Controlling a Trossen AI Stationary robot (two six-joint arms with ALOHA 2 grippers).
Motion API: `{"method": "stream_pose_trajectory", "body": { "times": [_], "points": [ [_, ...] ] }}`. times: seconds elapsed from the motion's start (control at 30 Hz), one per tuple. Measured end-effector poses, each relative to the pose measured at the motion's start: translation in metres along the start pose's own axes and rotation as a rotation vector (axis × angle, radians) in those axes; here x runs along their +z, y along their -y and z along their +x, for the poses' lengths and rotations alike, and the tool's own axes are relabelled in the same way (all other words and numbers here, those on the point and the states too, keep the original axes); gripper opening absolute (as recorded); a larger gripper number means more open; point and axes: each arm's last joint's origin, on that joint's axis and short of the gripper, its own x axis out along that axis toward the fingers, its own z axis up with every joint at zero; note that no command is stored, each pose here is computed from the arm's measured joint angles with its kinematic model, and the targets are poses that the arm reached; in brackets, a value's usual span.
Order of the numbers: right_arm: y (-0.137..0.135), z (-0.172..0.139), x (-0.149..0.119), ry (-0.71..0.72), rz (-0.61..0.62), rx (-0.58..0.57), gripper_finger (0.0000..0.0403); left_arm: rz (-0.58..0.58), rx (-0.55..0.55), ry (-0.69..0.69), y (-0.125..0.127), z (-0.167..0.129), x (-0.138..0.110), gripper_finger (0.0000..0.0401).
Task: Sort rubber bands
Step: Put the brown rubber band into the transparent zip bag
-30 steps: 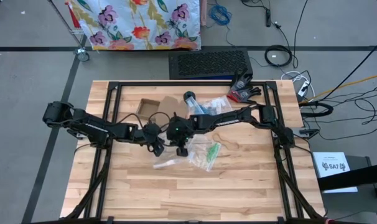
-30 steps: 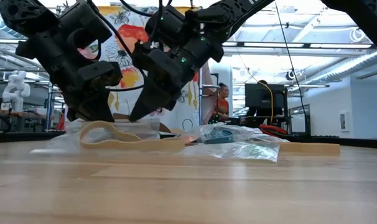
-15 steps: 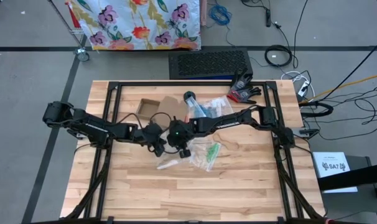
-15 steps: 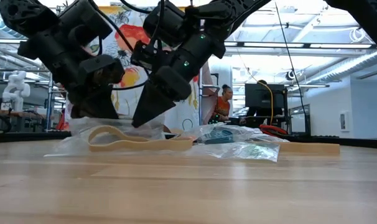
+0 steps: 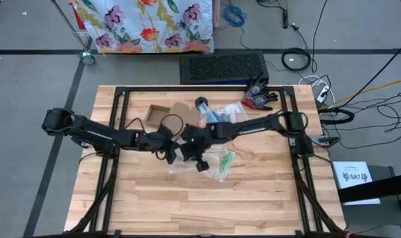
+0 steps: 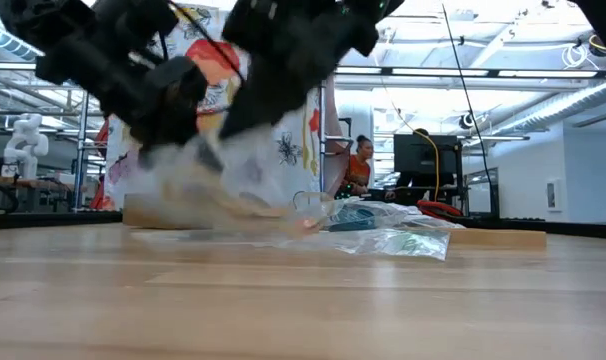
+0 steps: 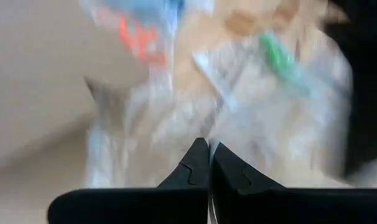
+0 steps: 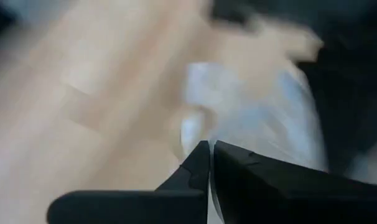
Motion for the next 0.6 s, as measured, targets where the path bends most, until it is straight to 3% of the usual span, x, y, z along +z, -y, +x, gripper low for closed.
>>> {"method": "stream_pose_trajectory", "body": {
  "times": [0.1,0.13,0.23,0.27,0.3,0.33,0.4,0.43,0.47,0.5,0.53,0.57,0.6],
  "points": [
    [0.007,-0.025,0.009,0.114,0.051,0.161,0.0001,0.06,0.017,0.112,0.007,-0.01,0.017,0.0],
    [0.01,-0.032,0.011,0.115,0.08,0.129,0.0001,0.081,0.009,0.143,0.011,-0.014,0.024,0.0],
    [0.014,-0.052,0.015,0.038,0.113,-0.205,0.0,0.175,-0.136,0.145,0.023,-0.026,0.04,0.0],
    [0.011,-0.056,0.017,0.031,0.099,-0.245,0.0,0.205,-0.181,0.135,0.025,-0.029,0.043,0.0],
    [0.007,-0.059,0.02,0.037,0.077,-0.23,0.0,0.232,-0.218,0.121,0.029,-0.032,0.047,0.0],
    [0.003,-0.062,0.022,0.073,0.063,-0.106,0.0,0.248,-0.212,0.119,0.032,-0.036,0.051,0.0],
    [0.001,-0.066,0.022,0.15,0.06,0.176,0.0,0.221,-0.008,0.166,0.028,-0.043,0.055,0.0],
    [0.003,-0.067,0.022,0.159,0.078,0.189,0.0,0.166,0.092,0.203,0.025,-0.045,0.058,0.0],
    [0.005,-0.066,0.022,0.137,0.099,0.114,0.0,0.142,0.117,0.219,0.025,-0.046,0.061,0.0],
    [0.006,-0.066,0.02,0.084,0.131,-0.023,0.0,0.167,0.071,0.183,0.025,-0.045,0.06,0.0],
    [0.007,-0.066,0.018,0.031,0.155,-0.181,0.0,0.215,-0.03,0.131,0.028,-0.046,0.061,0.0],
    [0.007,-0.066,0.017,0.004,0.164,-0.268,0.0,0.255,-0.113,0.112,0.033,-0.047,0.065,0.0],
    [0.006,-0.065,0.017,0.007,0.162,-0.245,0.0,0.262,-0.127,0.127,0.036,-0.048,0.068,0.0]
  ]
}}
